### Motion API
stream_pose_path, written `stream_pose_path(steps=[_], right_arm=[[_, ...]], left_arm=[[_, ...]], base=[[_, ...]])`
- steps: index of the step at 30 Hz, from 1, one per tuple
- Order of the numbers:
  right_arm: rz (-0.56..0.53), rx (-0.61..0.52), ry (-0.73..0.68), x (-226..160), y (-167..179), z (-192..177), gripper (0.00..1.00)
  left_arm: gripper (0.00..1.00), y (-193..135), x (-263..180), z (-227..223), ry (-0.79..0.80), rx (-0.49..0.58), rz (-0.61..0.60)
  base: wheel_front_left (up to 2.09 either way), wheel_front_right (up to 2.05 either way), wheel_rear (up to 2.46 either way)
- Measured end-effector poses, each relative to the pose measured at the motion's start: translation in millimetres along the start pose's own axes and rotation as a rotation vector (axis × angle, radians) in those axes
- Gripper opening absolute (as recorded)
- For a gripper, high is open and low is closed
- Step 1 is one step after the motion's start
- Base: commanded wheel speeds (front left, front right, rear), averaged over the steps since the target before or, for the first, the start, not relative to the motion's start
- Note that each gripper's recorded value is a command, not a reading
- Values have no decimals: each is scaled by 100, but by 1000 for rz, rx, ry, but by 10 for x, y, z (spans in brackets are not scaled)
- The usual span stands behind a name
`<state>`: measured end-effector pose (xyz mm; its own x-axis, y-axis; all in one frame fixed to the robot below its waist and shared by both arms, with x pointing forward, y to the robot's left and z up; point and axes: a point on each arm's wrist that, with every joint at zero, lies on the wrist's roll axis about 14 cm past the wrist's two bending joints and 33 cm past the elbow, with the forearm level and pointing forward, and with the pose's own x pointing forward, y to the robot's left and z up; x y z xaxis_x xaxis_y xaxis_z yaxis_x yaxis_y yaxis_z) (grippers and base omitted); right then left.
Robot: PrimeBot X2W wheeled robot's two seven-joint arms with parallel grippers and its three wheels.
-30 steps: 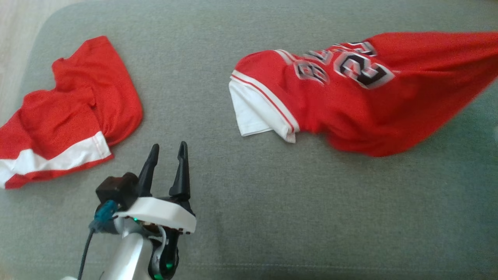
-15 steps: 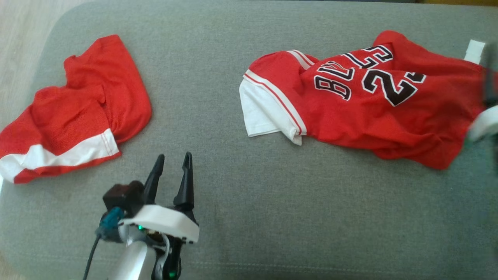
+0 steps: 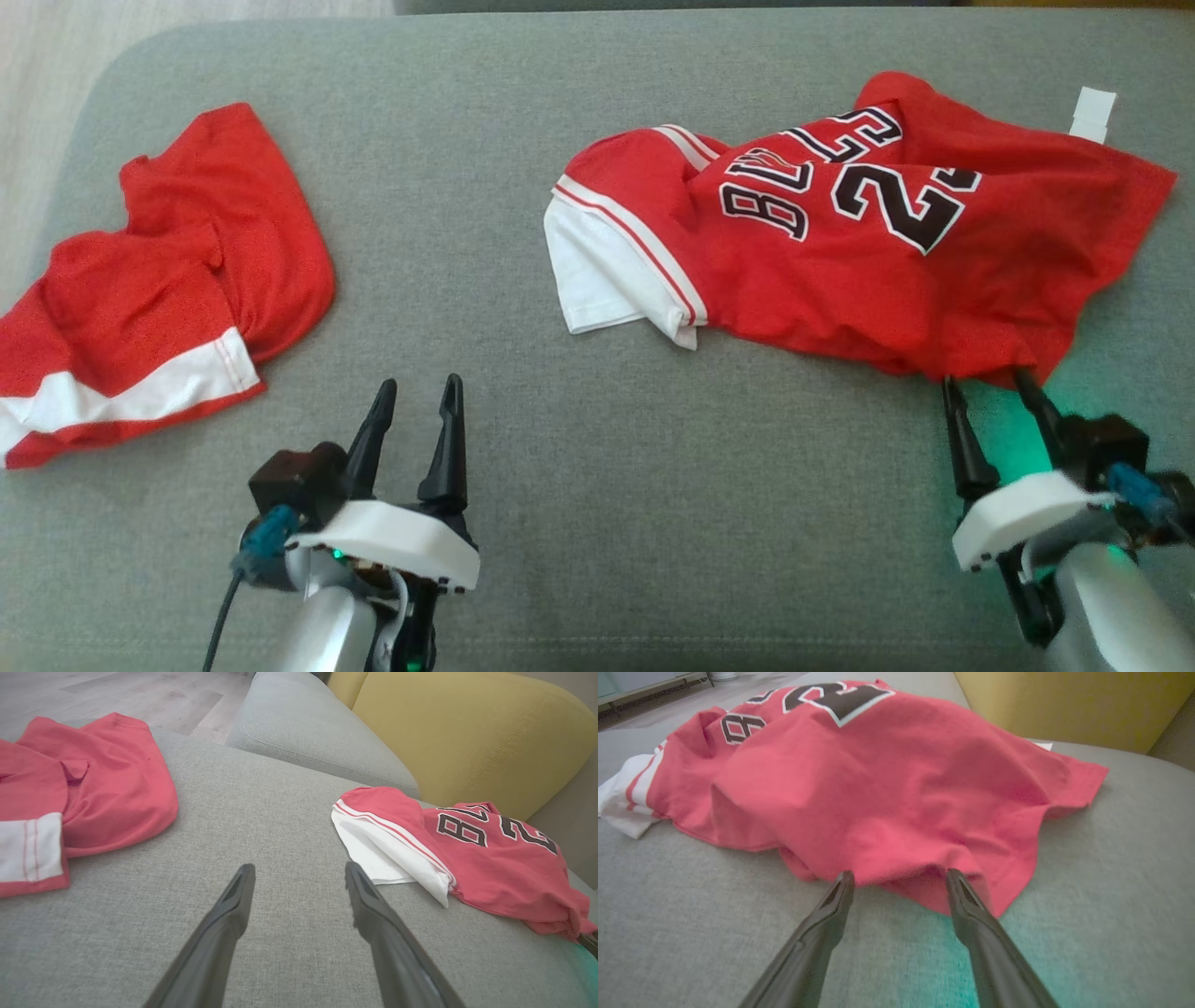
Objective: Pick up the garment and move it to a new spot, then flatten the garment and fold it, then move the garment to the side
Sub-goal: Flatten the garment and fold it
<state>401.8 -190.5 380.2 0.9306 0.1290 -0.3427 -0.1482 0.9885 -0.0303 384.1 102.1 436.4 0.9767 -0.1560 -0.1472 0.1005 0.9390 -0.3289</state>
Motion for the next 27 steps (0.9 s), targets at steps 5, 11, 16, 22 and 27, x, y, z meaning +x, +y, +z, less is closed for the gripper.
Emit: stream_pose_path(steps=[5, 11, 16, 22, 27], right_arm=[[-19, 36, 7, -42, 5, -62, 100], [-90, 61, -18, -55, -203, -5, 100], [-125, 55, 16, -108, -311, -126, 100], [-124, 47, 20, -45, -296, -127, 100], [-111, 30, -4, 61, -256, -18, 100]], left_arm=[[100, -21, 17, -34, 10, 3, -13], [100, -19, 24, -61, 18, 2, -12], [100, -13, 35, -95, 28, 0, -12], [100, 3, 51, -139, 41, -2, -8], [100, 19, 52, -158, 46, -3, -5]], base=[[0, 0, 0], [0, 0, 0], [0, 0, 0], [0, 0, 0], [0, 0, 0]])
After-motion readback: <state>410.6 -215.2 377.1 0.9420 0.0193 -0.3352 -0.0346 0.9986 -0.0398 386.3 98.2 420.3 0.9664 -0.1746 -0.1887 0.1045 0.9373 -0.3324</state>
